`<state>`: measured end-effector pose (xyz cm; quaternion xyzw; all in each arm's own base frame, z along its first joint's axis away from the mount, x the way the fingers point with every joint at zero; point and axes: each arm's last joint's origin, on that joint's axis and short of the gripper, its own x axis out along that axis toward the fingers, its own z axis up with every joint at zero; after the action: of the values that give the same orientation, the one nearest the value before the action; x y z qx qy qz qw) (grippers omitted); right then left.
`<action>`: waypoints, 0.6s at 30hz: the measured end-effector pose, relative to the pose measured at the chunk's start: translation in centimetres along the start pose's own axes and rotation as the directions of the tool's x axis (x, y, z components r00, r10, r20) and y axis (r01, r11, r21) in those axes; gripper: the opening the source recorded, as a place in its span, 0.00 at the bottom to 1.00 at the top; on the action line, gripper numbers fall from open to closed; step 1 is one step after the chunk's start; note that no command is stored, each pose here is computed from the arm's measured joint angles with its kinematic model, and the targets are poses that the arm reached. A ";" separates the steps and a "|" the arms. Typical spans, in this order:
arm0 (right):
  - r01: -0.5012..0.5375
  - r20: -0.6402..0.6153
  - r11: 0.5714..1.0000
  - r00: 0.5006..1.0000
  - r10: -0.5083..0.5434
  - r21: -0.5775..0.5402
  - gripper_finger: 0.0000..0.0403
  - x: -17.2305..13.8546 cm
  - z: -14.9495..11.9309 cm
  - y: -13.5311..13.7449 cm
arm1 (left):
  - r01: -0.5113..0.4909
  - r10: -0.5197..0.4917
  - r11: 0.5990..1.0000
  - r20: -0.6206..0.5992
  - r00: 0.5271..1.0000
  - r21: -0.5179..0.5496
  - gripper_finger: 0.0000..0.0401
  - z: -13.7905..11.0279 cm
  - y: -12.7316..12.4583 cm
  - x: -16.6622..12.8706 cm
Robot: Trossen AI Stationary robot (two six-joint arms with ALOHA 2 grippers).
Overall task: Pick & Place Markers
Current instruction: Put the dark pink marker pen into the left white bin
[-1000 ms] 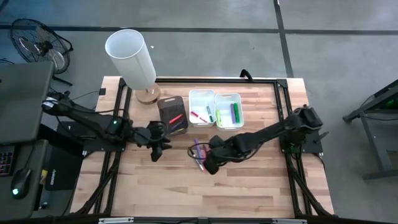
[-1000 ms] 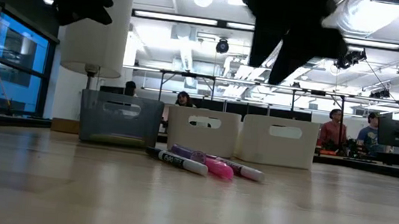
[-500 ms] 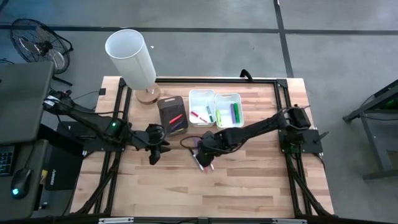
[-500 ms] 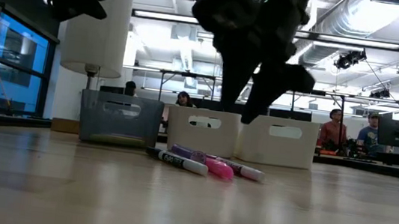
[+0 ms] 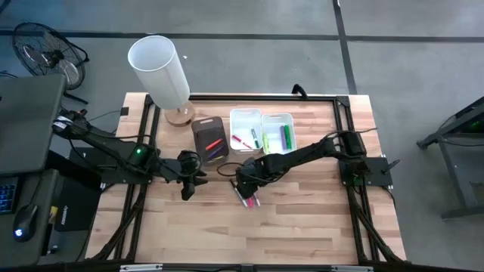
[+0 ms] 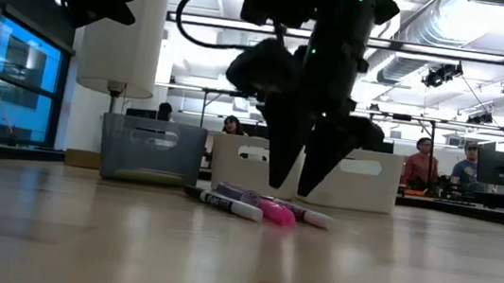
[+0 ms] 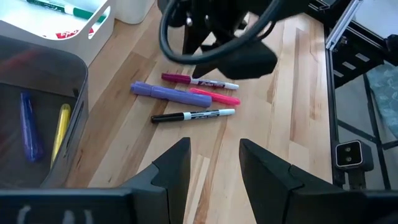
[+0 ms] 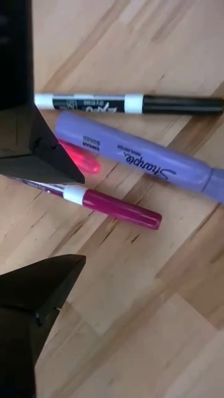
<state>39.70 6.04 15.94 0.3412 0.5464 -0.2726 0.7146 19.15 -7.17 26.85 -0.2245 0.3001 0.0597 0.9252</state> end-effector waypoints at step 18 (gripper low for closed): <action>0.036 -0.002 0.999 0.999 -0.036 -0.008 0.45 1.6 -1.3 0.6 | 0.001 -0.001 1.000 -0.001 1.000 0.000 0.34 0.0 0.0 0.0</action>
<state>39.80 7.47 14.27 0.3289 0.5544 -0.2829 0.7103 19.15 -7.18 26.85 -0.2248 0.3005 0.0593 0.9250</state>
